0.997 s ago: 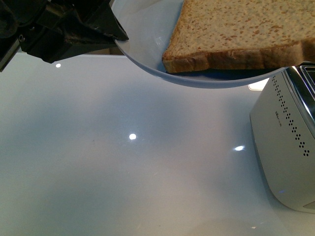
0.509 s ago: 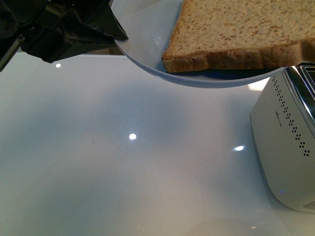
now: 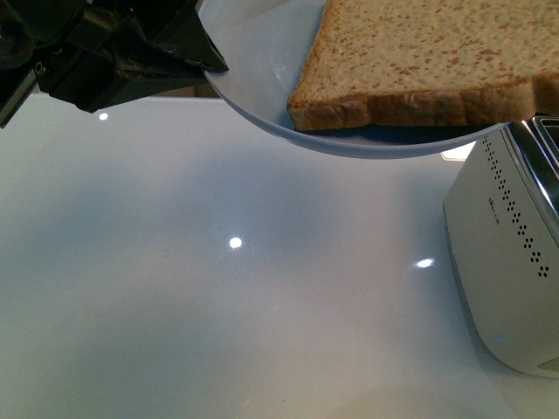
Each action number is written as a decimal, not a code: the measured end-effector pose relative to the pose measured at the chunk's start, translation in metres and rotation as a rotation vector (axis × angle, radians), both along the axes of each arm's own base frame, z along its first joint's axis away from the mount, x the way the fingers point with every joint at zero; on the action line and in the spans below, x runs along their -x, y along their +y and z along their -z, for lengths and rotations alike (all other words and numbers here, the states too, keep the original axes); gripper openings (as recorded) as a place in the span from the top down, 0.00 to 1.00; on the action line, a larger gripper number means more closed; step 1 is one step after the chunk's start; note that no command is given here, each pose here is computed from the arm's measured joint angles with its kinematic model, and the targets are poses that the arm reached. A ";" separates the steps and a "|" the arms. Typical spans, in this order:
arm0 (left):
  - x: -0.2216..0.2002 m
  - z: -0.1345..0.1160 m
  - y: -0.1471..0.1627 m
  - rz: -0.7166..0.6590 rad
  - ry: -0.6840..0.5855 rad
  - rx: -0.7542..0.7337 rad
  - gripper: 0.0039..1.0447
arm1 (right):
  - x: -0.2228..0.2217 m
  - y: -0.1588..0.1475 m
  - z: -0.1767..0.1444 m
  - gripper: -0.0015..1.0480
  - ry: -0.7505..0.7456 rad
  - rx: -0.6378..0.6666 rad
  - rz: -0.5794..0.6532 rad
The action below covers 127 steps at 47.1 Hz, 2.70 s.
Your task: Left arm holds plate, right arm toasts bread
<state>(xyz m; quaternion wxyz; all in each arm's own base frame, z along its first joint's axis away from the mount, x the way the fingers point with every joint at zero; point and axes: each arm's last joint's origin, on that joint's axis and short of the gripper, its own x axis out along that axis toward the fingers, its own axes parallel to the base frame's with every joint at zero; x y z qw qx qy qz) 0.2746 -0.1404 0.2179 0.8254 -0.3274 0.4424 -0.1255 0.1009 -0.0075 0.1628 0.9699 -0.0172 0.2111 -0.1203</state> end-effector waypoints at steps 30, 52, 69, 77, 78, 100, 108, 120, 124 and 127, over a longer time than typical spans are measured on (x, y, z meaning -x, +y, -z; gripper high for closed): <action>0.000 0.000 0.000 0.002 0.001 0.001 0.97 | -0.052 0.039 -0.050 0.08 -0.056 -0.434 -0.104; 0.000 0.000 0.000 0.002 0.001 0.002 0.97 | -0.083 0.071 -0.066 0.08 -0.060 -0.876 -0.186; 0.000 0.000 0.000 0.002 0.001 0.002 0.97 | -0.093 0.084 -0.057 0.08 -0.019 -0.963 -0.180; 0.000 0.000 0.000 0.002 0.001 0.002 0.97 | -0.094 0.086 -0.057 0.09 -0.017 -0.996 -0.175; 0.000 0.000 0.000 0.002 0.001 0.002 0.97 | -0.094 0.086 -0.057 0.10 -0.017 -1.000 -0.174; 0.000 0.000 0.000 0.002 0.001 0.002 0.97 | -0.095 0.088 -0.056 0.70 -0.005 -1.033 -0.166; 0.000 0.000 0.000 0.001 0.001 0.001 0.97 | -0.095 0.089 -0.056 0.91 -0.004 -1.036 -0.167; 0.000 0.000 0.000 0.002 0.002 0.002 0.97 | -0.092 0.087 -0.059 0.97 -0.010 -1.040 -0.173; 0.000 0.000 0.000 0.002 0.002 0.002 0.97 | -0.091 0.086 -0.063 0.97 -0.017 -1.043 -0.175; 0.000 0.000 0.000 0.002 0.002 0.002 0.97 | -0.090 0.084 -0.068 0.97 -0.032 -1.045 -0.180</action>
